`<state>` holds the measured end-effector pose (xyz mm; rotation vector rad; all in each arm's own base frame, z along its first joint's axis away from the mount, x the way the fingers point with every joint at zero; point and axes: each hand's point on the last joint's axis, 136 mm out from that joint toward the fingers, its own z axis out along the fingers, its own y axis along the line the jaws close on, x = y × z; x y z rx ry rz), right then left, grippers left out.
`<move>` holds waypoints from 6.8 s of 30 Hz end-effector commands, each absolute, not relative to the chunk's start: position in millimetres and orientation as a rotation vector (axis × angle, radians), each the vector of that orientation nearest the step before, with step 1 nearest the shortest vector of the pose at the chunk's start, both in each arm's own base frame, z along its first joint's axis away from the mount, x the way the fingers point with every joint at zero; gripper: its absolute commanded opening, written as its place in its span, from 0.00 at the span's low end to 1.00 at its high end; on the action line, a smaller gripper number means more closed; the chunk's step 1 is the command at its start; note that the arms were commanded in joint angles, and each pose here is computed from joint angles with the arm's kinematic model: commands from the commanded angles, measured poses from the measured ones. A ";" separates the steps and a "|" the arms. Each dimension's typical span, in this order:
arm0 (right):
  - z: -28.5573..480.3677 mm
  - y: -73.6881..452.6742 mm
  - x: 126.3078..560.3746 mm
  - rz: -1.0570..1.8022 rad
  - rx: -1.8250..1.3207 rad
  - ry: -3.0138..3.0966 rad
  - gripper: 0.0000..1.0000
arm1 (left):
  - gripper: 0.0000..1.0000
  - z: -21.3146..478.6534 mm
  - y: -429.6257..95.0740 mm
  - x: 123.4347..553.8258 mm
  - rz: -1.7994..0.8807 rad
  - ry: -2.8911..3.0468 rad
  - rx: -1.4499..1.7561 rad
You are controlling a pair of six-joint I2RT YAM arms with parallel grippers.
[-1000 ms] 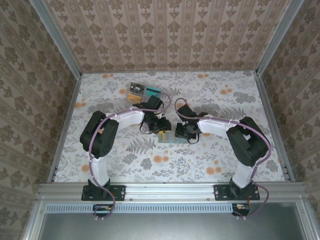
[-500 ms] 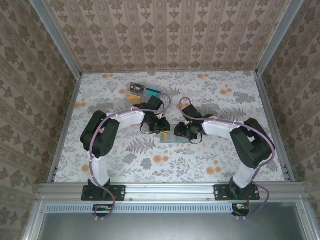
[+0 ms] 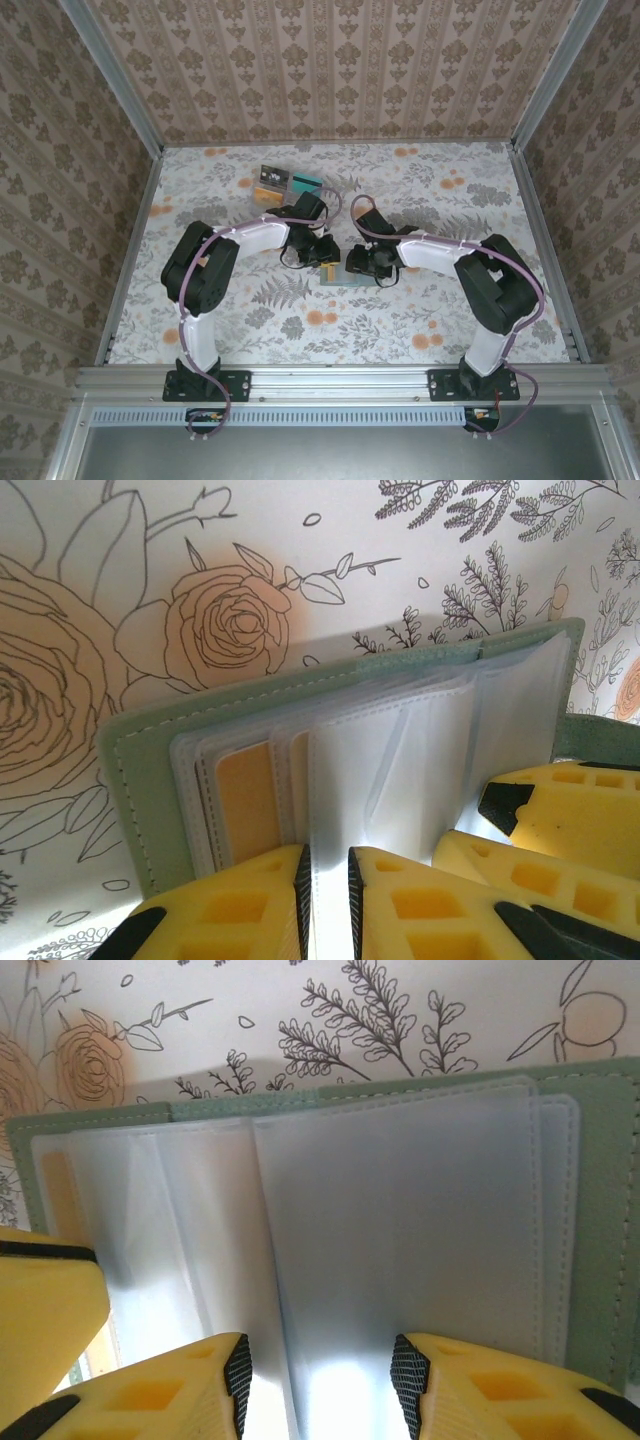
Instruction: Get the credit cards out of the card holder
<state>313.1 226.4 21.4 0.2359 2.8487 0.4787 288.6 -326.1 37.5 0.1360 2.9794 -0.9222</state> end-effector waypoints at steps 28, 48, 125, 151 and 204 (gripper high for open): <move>-41.6 179.1 273.3 0.100 0.297 3.031 0.33 | 0.31 42.2 -333.4 261.5 -0.999 3.042 0.088; -42.1 177.7 272.9 0.096 0.307 3.027 0.33 | 0.39 54.8 -317.9 286.6 -0.914 2.988 0.105; 76.1 172.1 310.4 0.563 0.351 2.674 0.34 | 0.42 76.7 -378.5 293.3 -1.285 2.857 0.092; 11.7 173.1 303.8 0.353 0.384 2.880 0.32 | 0.31 31.6 -378.3 275.0 -1.168 3.014 0.012; -1.5 191.5 298.2 0.530 0.393 2.920 0.19 | 0.24 54.4 -383.6 278.1 -1.359 2.910 0.108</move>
